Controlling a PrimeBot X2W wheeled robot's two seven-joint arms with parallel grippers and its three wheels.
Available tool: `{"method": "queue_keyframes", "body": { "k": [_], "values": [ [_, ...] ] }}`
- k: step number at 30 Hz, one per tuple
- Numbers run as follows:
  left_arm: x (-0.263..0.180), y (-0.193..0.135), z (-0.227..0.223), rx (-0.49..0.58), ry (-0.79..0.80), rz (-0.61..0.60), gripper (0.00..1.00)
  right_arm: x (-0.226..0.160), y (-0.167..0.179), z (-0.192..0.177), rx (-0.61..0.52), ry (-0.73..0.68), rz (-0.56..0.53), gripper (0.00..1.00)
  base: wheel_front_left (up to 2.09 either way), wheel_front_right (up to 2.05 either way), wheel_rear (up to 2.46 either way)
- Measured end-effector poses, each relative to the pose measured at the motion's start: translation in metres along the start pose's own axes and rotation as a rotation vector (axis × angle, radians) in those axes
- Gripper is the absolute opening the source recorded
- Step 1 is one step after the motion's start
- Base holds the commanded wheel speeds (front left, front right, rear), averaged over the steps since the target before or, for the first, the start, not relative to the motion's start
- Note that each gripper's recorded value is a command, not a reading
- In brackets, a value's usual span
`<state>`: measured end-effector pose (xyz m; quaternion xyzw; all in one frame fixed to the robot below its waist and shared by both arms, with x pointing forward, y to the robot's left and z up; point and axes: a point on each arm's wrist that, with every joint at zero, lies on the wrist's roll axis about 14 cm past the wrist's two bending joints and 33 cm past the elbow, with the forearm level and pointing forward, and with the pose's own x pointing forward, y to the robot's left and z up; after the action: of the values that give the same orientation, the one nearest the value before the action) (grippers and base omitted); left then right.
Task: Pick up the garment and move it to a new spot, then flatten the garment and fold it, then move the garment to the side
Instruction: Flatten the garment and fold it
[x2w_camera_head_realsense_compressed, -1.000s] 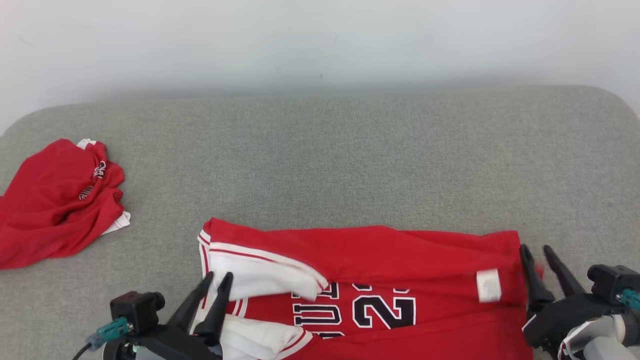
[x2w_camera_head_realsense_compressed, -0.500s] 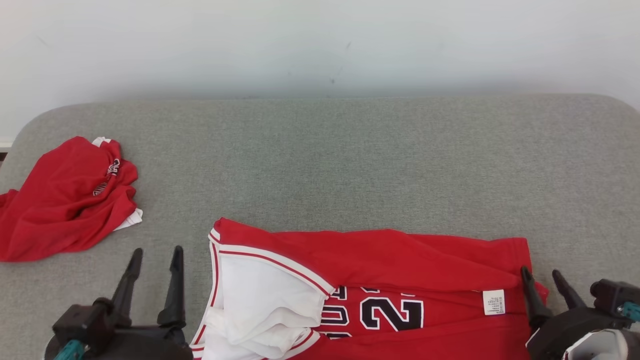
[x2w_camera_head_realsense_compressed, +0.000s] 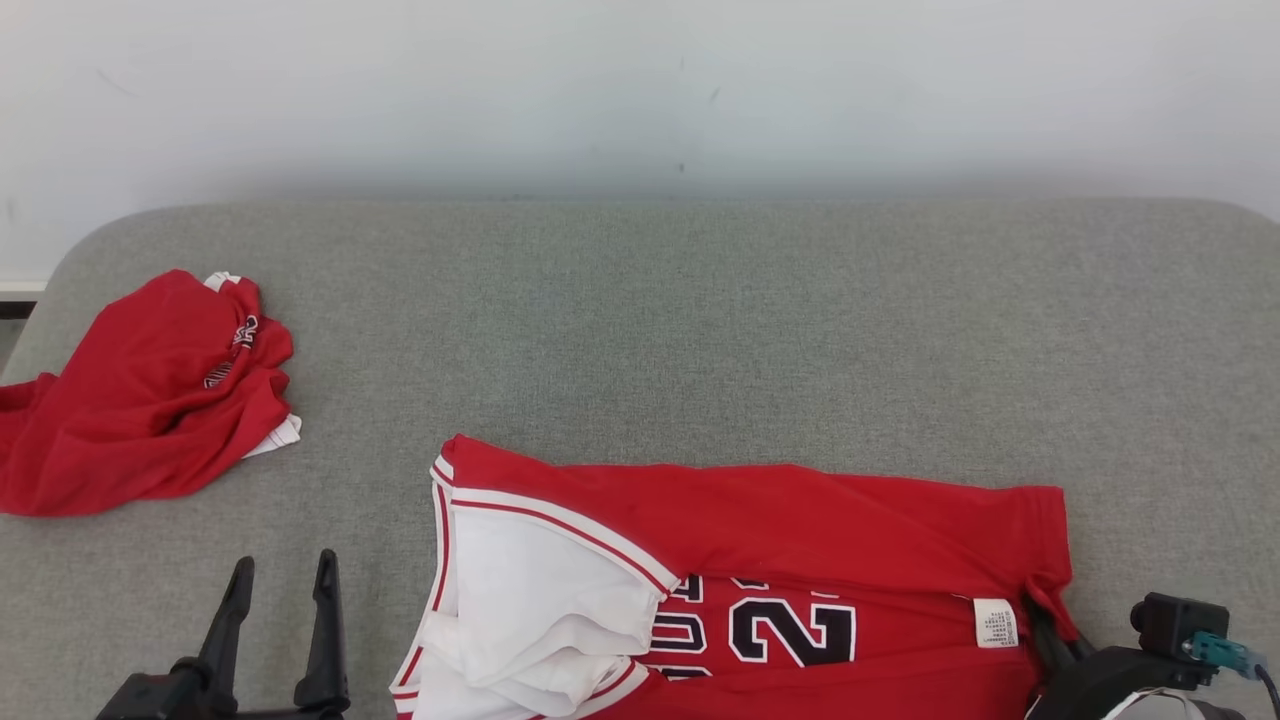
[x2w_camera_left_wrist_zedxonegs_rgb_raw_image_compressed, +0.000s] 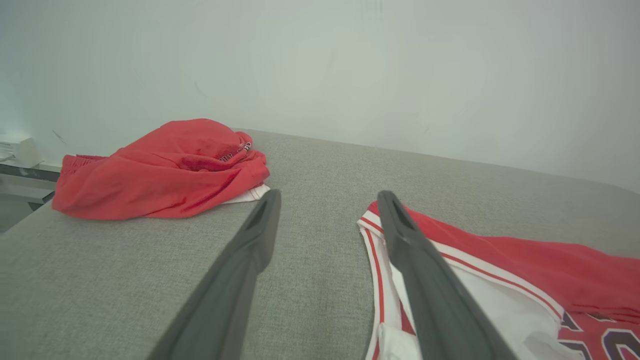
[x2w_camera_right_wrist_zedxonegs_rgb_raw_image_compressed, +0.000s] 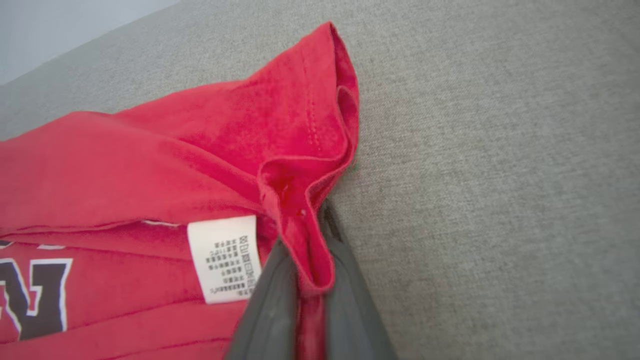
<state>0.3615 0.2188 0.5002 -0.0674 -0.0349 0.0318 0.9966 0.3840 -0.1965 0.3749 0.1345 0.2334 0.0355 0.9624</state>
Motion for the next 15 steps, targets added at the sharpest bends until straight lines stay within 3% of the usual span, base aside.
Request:
{"method": "queue_keyframes", "body": {
  "k": [4, 11, 15],
  "values": [
    [-0.003, -0.002, 0.003, 0.009, -0.01, -0.009, 1.0, -0.005, -0.014, 0.013, -0.001, -0.037, -0.029, 0.0, 0.0, 0.0, 0.0],
    [-0.012, -0.004, 0.011, 0.018, -0.035, -0.02, 1.0, -0.031, -0.085, 0.068, -0.047, -0.154, -0.181, 0.0, 0.0, 0.0, 0.0],
    [-0.013, -0.006, 0.015, 0.017, -0.048, -0.027, 1.0, -0.043, -0.106, 0.094, -0.067, -0.209, -0.225, 0.0, 0.0, 0.0, 0.0]
  ]
}}
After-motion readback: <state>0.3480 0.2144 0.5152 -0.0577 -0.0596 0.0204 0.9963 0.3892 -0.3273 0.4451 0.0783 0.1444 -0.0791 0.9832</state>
